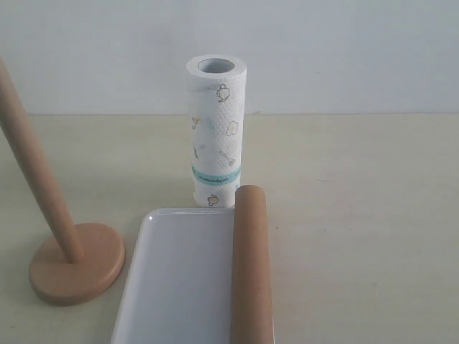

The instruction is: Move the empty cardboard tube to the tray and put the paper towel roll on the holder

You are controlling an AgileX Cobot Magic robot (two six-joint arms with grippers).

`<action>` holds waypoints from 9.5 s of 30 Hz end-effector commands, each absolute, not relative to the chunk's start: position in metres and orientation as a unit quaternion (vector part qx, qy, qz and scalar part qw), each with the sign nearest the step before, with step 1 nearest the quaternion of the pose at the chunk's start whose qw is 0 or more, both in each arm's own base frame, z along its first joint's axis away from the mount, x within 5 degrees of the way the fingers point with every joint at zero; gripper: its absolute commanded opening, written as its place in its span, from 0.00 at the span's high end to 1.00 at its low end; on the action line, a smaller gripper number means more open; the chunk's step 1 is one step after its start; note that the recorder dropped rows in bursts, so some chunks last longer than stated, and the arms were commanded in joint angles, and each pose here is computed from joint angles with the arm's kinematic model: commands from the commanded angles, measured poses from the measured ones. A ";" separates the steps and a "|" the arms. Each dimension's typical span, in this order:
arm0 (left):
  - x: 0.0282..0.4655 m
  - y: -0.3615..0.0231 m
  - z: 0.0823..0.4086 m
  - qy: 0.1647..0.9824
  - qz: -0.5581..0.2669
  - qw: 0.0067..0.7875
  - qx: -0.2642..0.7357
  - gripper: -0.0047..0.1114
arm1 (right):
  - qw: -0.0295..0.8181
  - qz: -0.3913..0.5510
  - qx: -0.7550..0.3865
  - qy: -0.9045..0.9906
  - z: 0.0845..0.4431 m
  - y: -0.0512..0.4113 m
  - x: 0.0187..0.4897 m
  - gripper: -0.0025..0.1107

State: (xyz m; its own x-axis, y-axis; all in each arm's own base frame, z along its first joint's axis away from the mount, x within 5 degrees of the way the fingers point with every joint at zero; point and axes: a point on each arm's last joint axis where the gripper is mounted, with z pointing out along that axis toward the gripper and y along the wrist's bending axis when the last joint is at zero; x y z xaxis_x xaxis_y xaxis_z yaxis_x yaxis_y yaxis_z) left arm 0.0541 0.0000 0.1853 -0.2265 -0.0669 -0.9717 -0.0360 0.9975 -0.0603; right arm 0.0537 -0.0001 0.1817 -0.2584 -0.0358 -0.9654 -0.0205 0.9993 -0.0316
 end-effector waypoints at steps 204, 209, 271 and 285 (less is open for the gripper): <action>0.054 -0.001 0.185 0.783 -0.016 0.621 -0.028 0.92 | 0.604 0.374 -0.464 0.529 0.355 0.259 0.336 0.98; 0.054 -0.001 0.185 0.783 -0.016 0.621 -0.028 0.92 | 0.610 0.378 -0.487 0.497 0.393 0.287 0.281 0.98; 0.054 -0.001 0.185 0.783 -0.016 0.621 -0.028 0.92 | 0.599 0.491 -0.320 0.546 0.481 0.377 0.251 0.98; 0.054 -0.001 0.185 0.783 -0.016 0.621 -0.028 0.92 | 0.628 0.433 -0.333 0.554 0.477 0.355 0.243 0.98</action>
